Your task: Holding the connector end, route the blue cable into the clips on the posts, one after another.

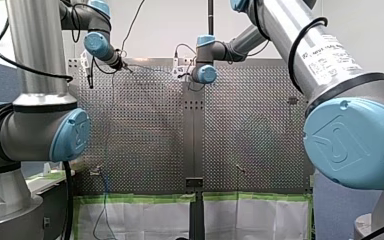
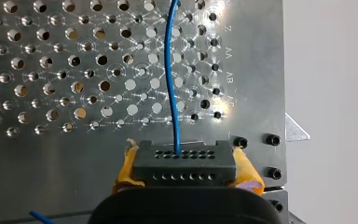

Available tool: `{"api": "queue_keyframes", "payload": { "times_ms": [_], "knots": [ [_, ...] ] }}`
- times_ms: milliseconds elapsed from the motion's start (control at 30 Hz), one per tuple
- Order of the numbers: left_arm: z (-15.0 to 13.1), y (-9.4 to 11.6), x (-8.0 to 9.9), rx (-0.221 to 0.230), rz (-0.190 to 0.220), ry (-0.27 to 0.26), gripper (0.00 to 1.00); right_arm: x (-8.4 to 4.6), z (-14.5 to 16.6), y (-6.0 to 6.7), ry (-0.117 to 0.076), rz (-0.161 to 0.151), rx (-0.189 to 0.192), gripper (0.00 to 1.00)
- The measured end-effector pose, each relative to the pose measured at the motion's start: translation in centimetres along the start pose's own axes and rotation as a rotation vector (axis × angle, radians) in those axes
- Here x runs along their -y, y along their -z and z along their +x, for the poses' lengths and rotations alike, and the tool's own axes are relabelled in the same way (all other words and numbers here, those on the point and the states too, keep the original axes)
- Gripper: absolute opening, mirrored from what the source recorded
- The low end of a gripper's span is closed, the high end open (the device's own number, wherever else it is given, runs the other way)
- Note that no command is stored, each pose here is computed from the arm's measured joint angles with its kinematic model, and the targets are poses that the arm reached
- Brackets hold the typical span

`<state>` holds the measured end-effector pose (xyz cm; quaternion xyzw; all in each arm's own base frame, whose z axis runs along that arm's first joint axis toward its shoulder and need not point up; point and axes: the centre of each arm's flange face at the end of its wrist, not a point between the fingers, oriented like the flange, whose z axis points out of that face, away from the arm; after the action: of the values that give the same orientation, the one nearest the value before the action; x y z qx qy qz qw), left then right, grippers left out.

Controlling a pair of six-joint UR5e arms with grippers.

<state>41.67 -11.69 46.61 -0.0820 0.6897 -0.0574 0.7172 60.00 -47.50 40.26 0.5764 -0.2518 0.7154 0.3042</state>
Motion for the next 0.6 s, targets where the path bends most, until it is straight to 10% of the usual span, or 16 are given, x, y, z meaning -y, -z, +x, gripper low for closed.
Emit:
{"api": "queue_keyframes", "payload": {
  "times_ms": [600],
  "knots": [
    [0.25,0.27,0.99,-0.005,0.025,-0.009,0.99,0.11,-0.08,0.01,-0.005,0.001,0.001,0.00]
  ]
}}
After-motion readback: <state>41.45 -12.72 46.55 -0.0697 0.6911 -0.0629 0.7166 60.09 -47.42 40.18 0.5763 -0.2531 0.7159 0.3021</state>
